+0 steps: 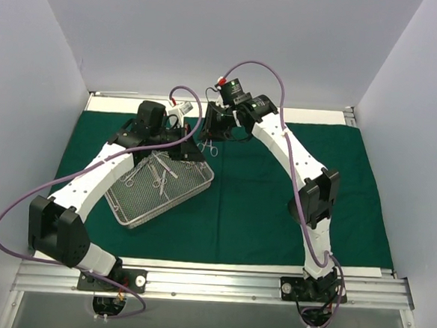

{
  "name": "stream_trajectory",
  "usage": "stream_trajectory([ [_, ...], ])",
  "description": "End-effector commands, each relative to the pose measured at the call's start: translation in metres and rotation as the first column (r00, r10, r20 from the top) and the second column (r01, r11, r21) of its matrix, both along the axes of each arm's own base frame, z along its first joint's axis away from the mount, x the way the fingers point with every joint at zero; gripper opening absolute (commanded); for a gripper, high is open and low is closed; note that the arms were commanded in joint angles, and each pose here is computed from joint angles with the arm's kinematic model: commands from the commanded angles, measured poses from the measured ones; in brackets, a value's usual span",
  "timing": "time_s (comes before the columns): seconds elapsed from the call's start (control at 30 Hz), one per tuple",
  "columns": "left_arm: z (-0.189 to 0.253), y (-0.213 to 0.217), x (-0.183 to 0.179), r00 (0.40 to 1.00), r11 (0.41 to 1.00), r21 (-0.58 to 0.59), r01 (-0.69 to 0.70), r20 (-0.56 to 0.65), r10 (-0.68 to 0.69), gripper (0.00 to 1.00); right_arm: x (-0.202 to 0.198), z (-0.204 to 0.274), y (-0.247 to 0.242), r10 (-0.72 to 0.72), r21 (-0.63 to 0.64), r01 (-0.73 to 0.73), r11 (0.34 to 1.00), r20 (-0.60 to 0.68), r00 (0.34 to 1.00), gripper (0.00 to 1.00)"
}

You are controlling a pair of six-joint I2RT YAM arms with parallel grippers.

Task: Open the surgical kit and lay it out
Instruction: Place the medical item in the surgical kit.

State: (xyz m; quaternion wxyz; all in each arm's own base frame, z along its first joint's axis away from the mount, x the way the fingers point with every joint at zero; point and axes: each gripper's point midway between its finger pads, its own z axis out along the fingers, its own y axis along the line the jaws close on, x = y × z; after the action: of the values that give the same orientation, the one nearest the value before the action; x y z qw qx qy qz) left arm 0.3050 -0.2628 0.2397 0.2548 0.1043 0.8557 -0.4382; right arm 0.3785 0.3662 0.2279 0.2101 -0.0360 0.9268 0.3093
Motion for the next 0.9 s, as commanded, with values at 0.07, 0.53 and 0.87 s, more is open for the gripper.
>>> stream_trajectory([
  [0.07,0.021,-0.007,0.009,0.996,1.000,-0.007,0.021,0.090,-0.021,0.02,-0.004,0.009,0.006,0.005,0.013,-0.005,1.000,-0.009,1.000,0.00],
  [0.53,0.021,-0.003,0.010,0.994,0.998,0.039,0.042,0.101,-0.045,0.38,-0.004,0.006,0.004,0.043,0.013,-0.043,0.999,-0.009,0.999,0.00],
  [0.87,0.014,-0.007,0.014,0.996,0.998,0.028,0.049,0.070,-0.051,0.02,-0.005,0.015,0.005,0.052,0.028,-0.052,0.998,0.007,0.999,0.05],
])
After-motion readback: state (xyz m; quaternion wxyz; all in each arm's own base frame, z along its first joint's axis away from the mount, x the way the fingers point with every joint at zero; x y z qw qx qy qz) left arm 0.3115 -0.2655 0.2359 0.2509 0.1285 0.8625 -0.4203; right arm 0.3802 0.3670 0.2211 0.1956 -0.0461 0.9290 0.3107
